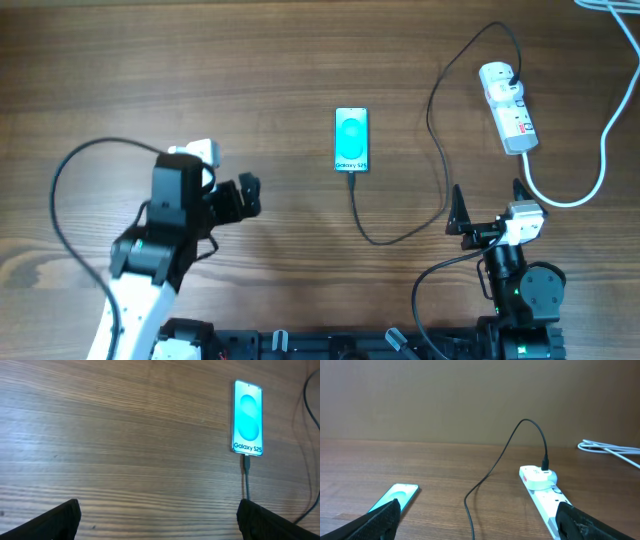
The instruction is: Plug charger to phone and switch on socket
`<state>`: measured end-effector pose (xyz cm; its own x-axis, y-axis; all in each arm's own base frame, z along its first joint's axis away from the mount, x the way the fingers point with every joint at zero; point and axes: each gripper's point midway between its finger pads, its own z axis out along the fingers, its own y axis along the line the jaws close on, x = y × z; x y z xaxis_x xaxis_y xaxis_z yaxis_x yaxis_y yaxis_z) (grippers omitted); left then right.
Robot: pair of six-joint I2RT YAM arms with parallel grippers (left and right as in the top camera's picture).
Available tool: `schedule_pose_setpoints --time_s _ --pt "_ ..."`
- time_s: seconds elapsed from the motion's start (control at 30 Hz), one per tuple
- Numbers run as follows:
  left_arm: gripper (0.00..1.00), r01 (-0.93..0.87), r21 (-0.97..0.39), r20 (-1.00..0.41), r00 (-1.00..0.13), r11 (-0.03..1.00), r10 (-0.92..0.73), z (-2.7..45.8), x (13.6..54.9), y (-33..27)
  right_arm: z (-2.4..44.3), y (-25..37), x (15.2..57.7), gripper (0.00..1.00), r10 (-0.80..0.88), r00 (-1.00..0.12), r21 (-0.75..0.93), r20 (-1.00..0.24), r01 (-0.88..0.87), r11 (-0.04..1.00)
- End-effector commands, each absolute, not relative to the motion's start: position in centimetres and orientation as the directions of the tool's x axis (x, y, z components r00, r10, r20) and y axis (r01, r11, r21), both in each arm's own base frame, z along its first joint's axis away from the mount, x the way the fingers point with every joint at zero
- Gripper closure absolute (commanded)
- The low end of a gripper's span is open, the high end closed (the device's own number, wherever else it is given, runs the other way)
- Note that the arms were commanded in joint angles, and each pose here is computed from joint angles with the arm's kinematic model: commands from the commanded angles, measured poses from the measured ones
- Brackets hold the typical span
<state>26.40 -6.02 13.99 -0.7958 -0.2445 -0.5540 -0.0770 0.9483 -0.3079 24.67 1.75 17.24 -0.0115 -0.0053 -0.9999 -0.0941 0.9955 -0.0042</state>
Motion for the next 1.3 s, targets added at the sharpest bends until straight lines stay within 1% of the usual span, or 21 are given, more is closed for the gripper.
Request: schedule_pose_setpoints --time_s 0.0,0.17,0.53,0.77,1.1,1.27 --pt "0.00 -0.064 -0.327 -0.601 -0.756 0.943 -0.260 14.7 25.3 -5.4 17.5 1.5 24.6 0.00 0.001 0.002 0.000 -1.000 -0.082 0.997" --pt "0.00 -0.034 -0.336 -0.665 -0.699 0.941 -0.263 15.2 24.1 -5.2 17.5 1.5 24.6 0.00 0.000 0.002 0.000 -1.000 -0.082 0.997" --pt "0.00 0.030 -0.359 -0.768 -0.578 0.933 -0.277 13.0 24.1 -5.3 17.5 1.5 24.6 0.00 0.000 0.002 0.000 -1.000 -0.082 0.997" --pt "0.00 0.071 -0.370 -0.815 -0.504 0.926 -0.287 13.6 24.0 -5.4 17.5 1.5 24.6 0.00 0.000 0.002 0.000 -1.000 -0.082 0.997" --pt "0.00 0.146 -0.373 -0.889 -0.338 0.916 -0.308 14.9 22.7 -5.3 17.5 1.5 24.6 0.00 0.001 0.002 0.000 -1.000 -0.082 0.997" --pt "0.00 0.147 -0.372 -0.904 -0.284 0.917 -0.321 14.6 22.9 -4.8 17.5 1.5 24.6 0.00 0.000 0.001 0.000 -1.000 -0.082 0.997"
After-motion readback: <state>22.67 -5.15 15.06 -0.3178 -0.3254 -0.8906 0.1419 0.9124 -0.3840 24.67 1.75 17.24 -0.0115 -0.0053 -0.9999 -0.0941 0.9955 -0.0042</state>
